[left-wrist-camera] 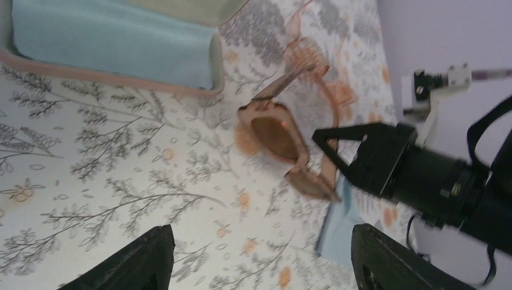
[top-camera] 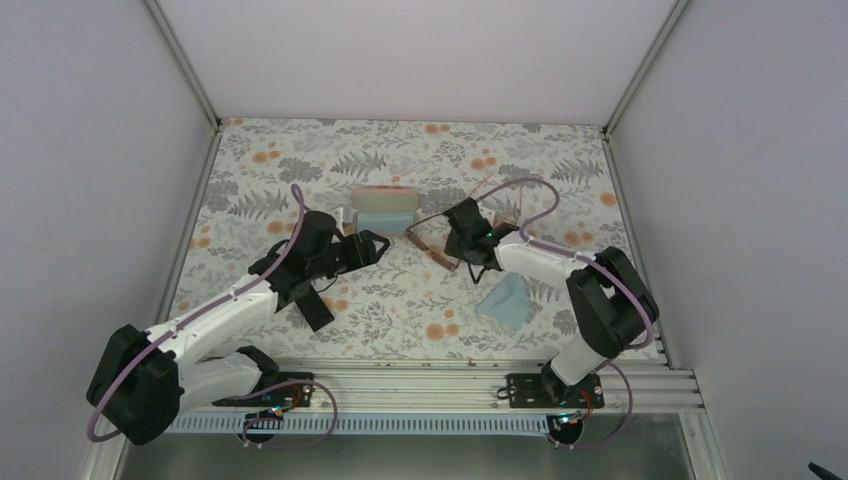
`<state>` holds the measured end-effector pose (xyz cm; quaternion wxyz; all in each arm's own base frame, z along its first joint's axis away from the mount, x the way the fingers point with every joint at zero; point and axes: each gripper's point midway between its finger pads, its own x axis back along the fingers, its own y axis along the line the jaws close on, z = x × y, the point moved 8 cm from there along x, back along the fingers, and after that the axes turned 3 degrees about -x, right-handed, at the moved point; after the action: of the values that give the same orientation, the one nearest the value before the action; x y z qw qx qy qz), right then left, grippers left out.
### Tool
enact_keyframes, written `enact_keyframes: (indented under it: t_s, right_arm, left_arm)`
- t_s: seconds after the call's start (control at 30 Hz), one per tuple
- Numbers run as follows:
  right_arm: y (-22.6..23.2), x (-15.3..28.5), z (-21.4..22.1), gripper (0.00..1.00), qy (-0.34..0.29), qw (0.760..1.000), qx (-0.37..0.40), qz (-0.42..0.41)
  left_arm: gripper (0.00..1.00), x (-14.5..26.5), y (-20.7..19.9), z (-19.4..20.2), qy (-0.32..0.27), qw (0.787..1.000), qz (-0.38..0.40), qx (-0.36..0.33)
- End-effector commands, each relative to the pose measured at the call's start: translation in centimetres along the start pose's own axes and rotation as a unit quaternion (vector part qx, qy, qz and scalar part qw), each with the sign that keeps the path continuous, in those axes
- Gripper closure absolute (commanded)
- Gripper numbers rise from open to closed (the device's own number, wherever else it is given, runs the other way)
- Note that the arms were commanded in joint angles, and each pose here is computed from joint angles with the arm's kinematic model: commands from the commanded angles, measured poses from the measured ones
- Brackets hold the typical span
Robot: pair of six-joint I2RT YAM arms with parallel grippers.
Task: Organize the sunglasses
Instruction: Pick up the sunglasses from the center of the board, then fold the sunglasses.
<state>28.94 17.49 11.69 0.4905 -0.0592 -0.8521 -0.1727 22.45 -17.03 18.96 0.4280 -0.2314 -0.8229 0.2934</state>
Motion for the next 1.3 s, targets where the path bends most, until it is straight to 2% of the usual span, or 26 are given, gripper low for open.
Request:
enact_keyframes:
  t_s: [0.0, 0.1, 0.3, 0.43, 0.53, 0.6, 0.73, 0.97, 1.27]
  right_arm:
    - [3.0, 3.4, 0.0, 0.96, -0.067, 0.996, -0.050, -0.019]
    - [5.5, 5.5, 0.7, 0.96, -0.094, 0.994, -0.053, -0.031]
    - [10.8, 9.5, 1.5, 0.96, -0.162, 0.986, -0.025, -0.038]
    - [13.6, 9.8, 2.5, 0.96, -0.191, 0.981, 0.007, -0.021]
    - [14.8, 10.0, 3.0, 0.96, -0.206, 0.978, 0.020, -0.014]
    - [15.4, 10.1, 3.1, 0.96, -0.215, 0.976, 0.028, -0.010]
    - [16.0, 10.2, 3.2, 0.96, -0.223, 0.974, 0.034, -0.010]
    - [16.5, 10.8, 3.1, 0.96, -0.215, 0.975, 0.033, -0.038]
    - [16.6, 11.1, 3.2, 0.96, -0.208, 0.976, 0.033, -0.056]
  left_arm:
    - [0.27, 1.1, -1.9, -1.0, -0.061, 0.997, 0.029, 0.049]
    - [0.28, 1.0, -2.5, -0.8, -0.063, 0.993, 0.047, 0.084]
    - [0.31, 0.9, -2.7, -0.5, -0.075, 0.987, 0.033, 0.137]
    - [0.40, 1.5, -2.6, -0.6, -0.092, 0.982, 0.029, 0.159]
    - [0.53, 2.1, -2.4, -0.9, -0.110, 0.979, 0.012, 0.169]
    - [0.60, 2.8, -2.4, -1.2, -0.129, 0.977, -0.002, 0.171]
    - [0.61, 3.8, -2.1, -1.6, -0.162, 0.972, -0.026, 0.169]
    - [0.58, 2.9, -1.8, -1.5, -0.150, 0.973, -0.045, 0.171]
    - [0.71, 2.6, -2.3, -2.1, -0.152, 0.973, -0.049, 0.165]
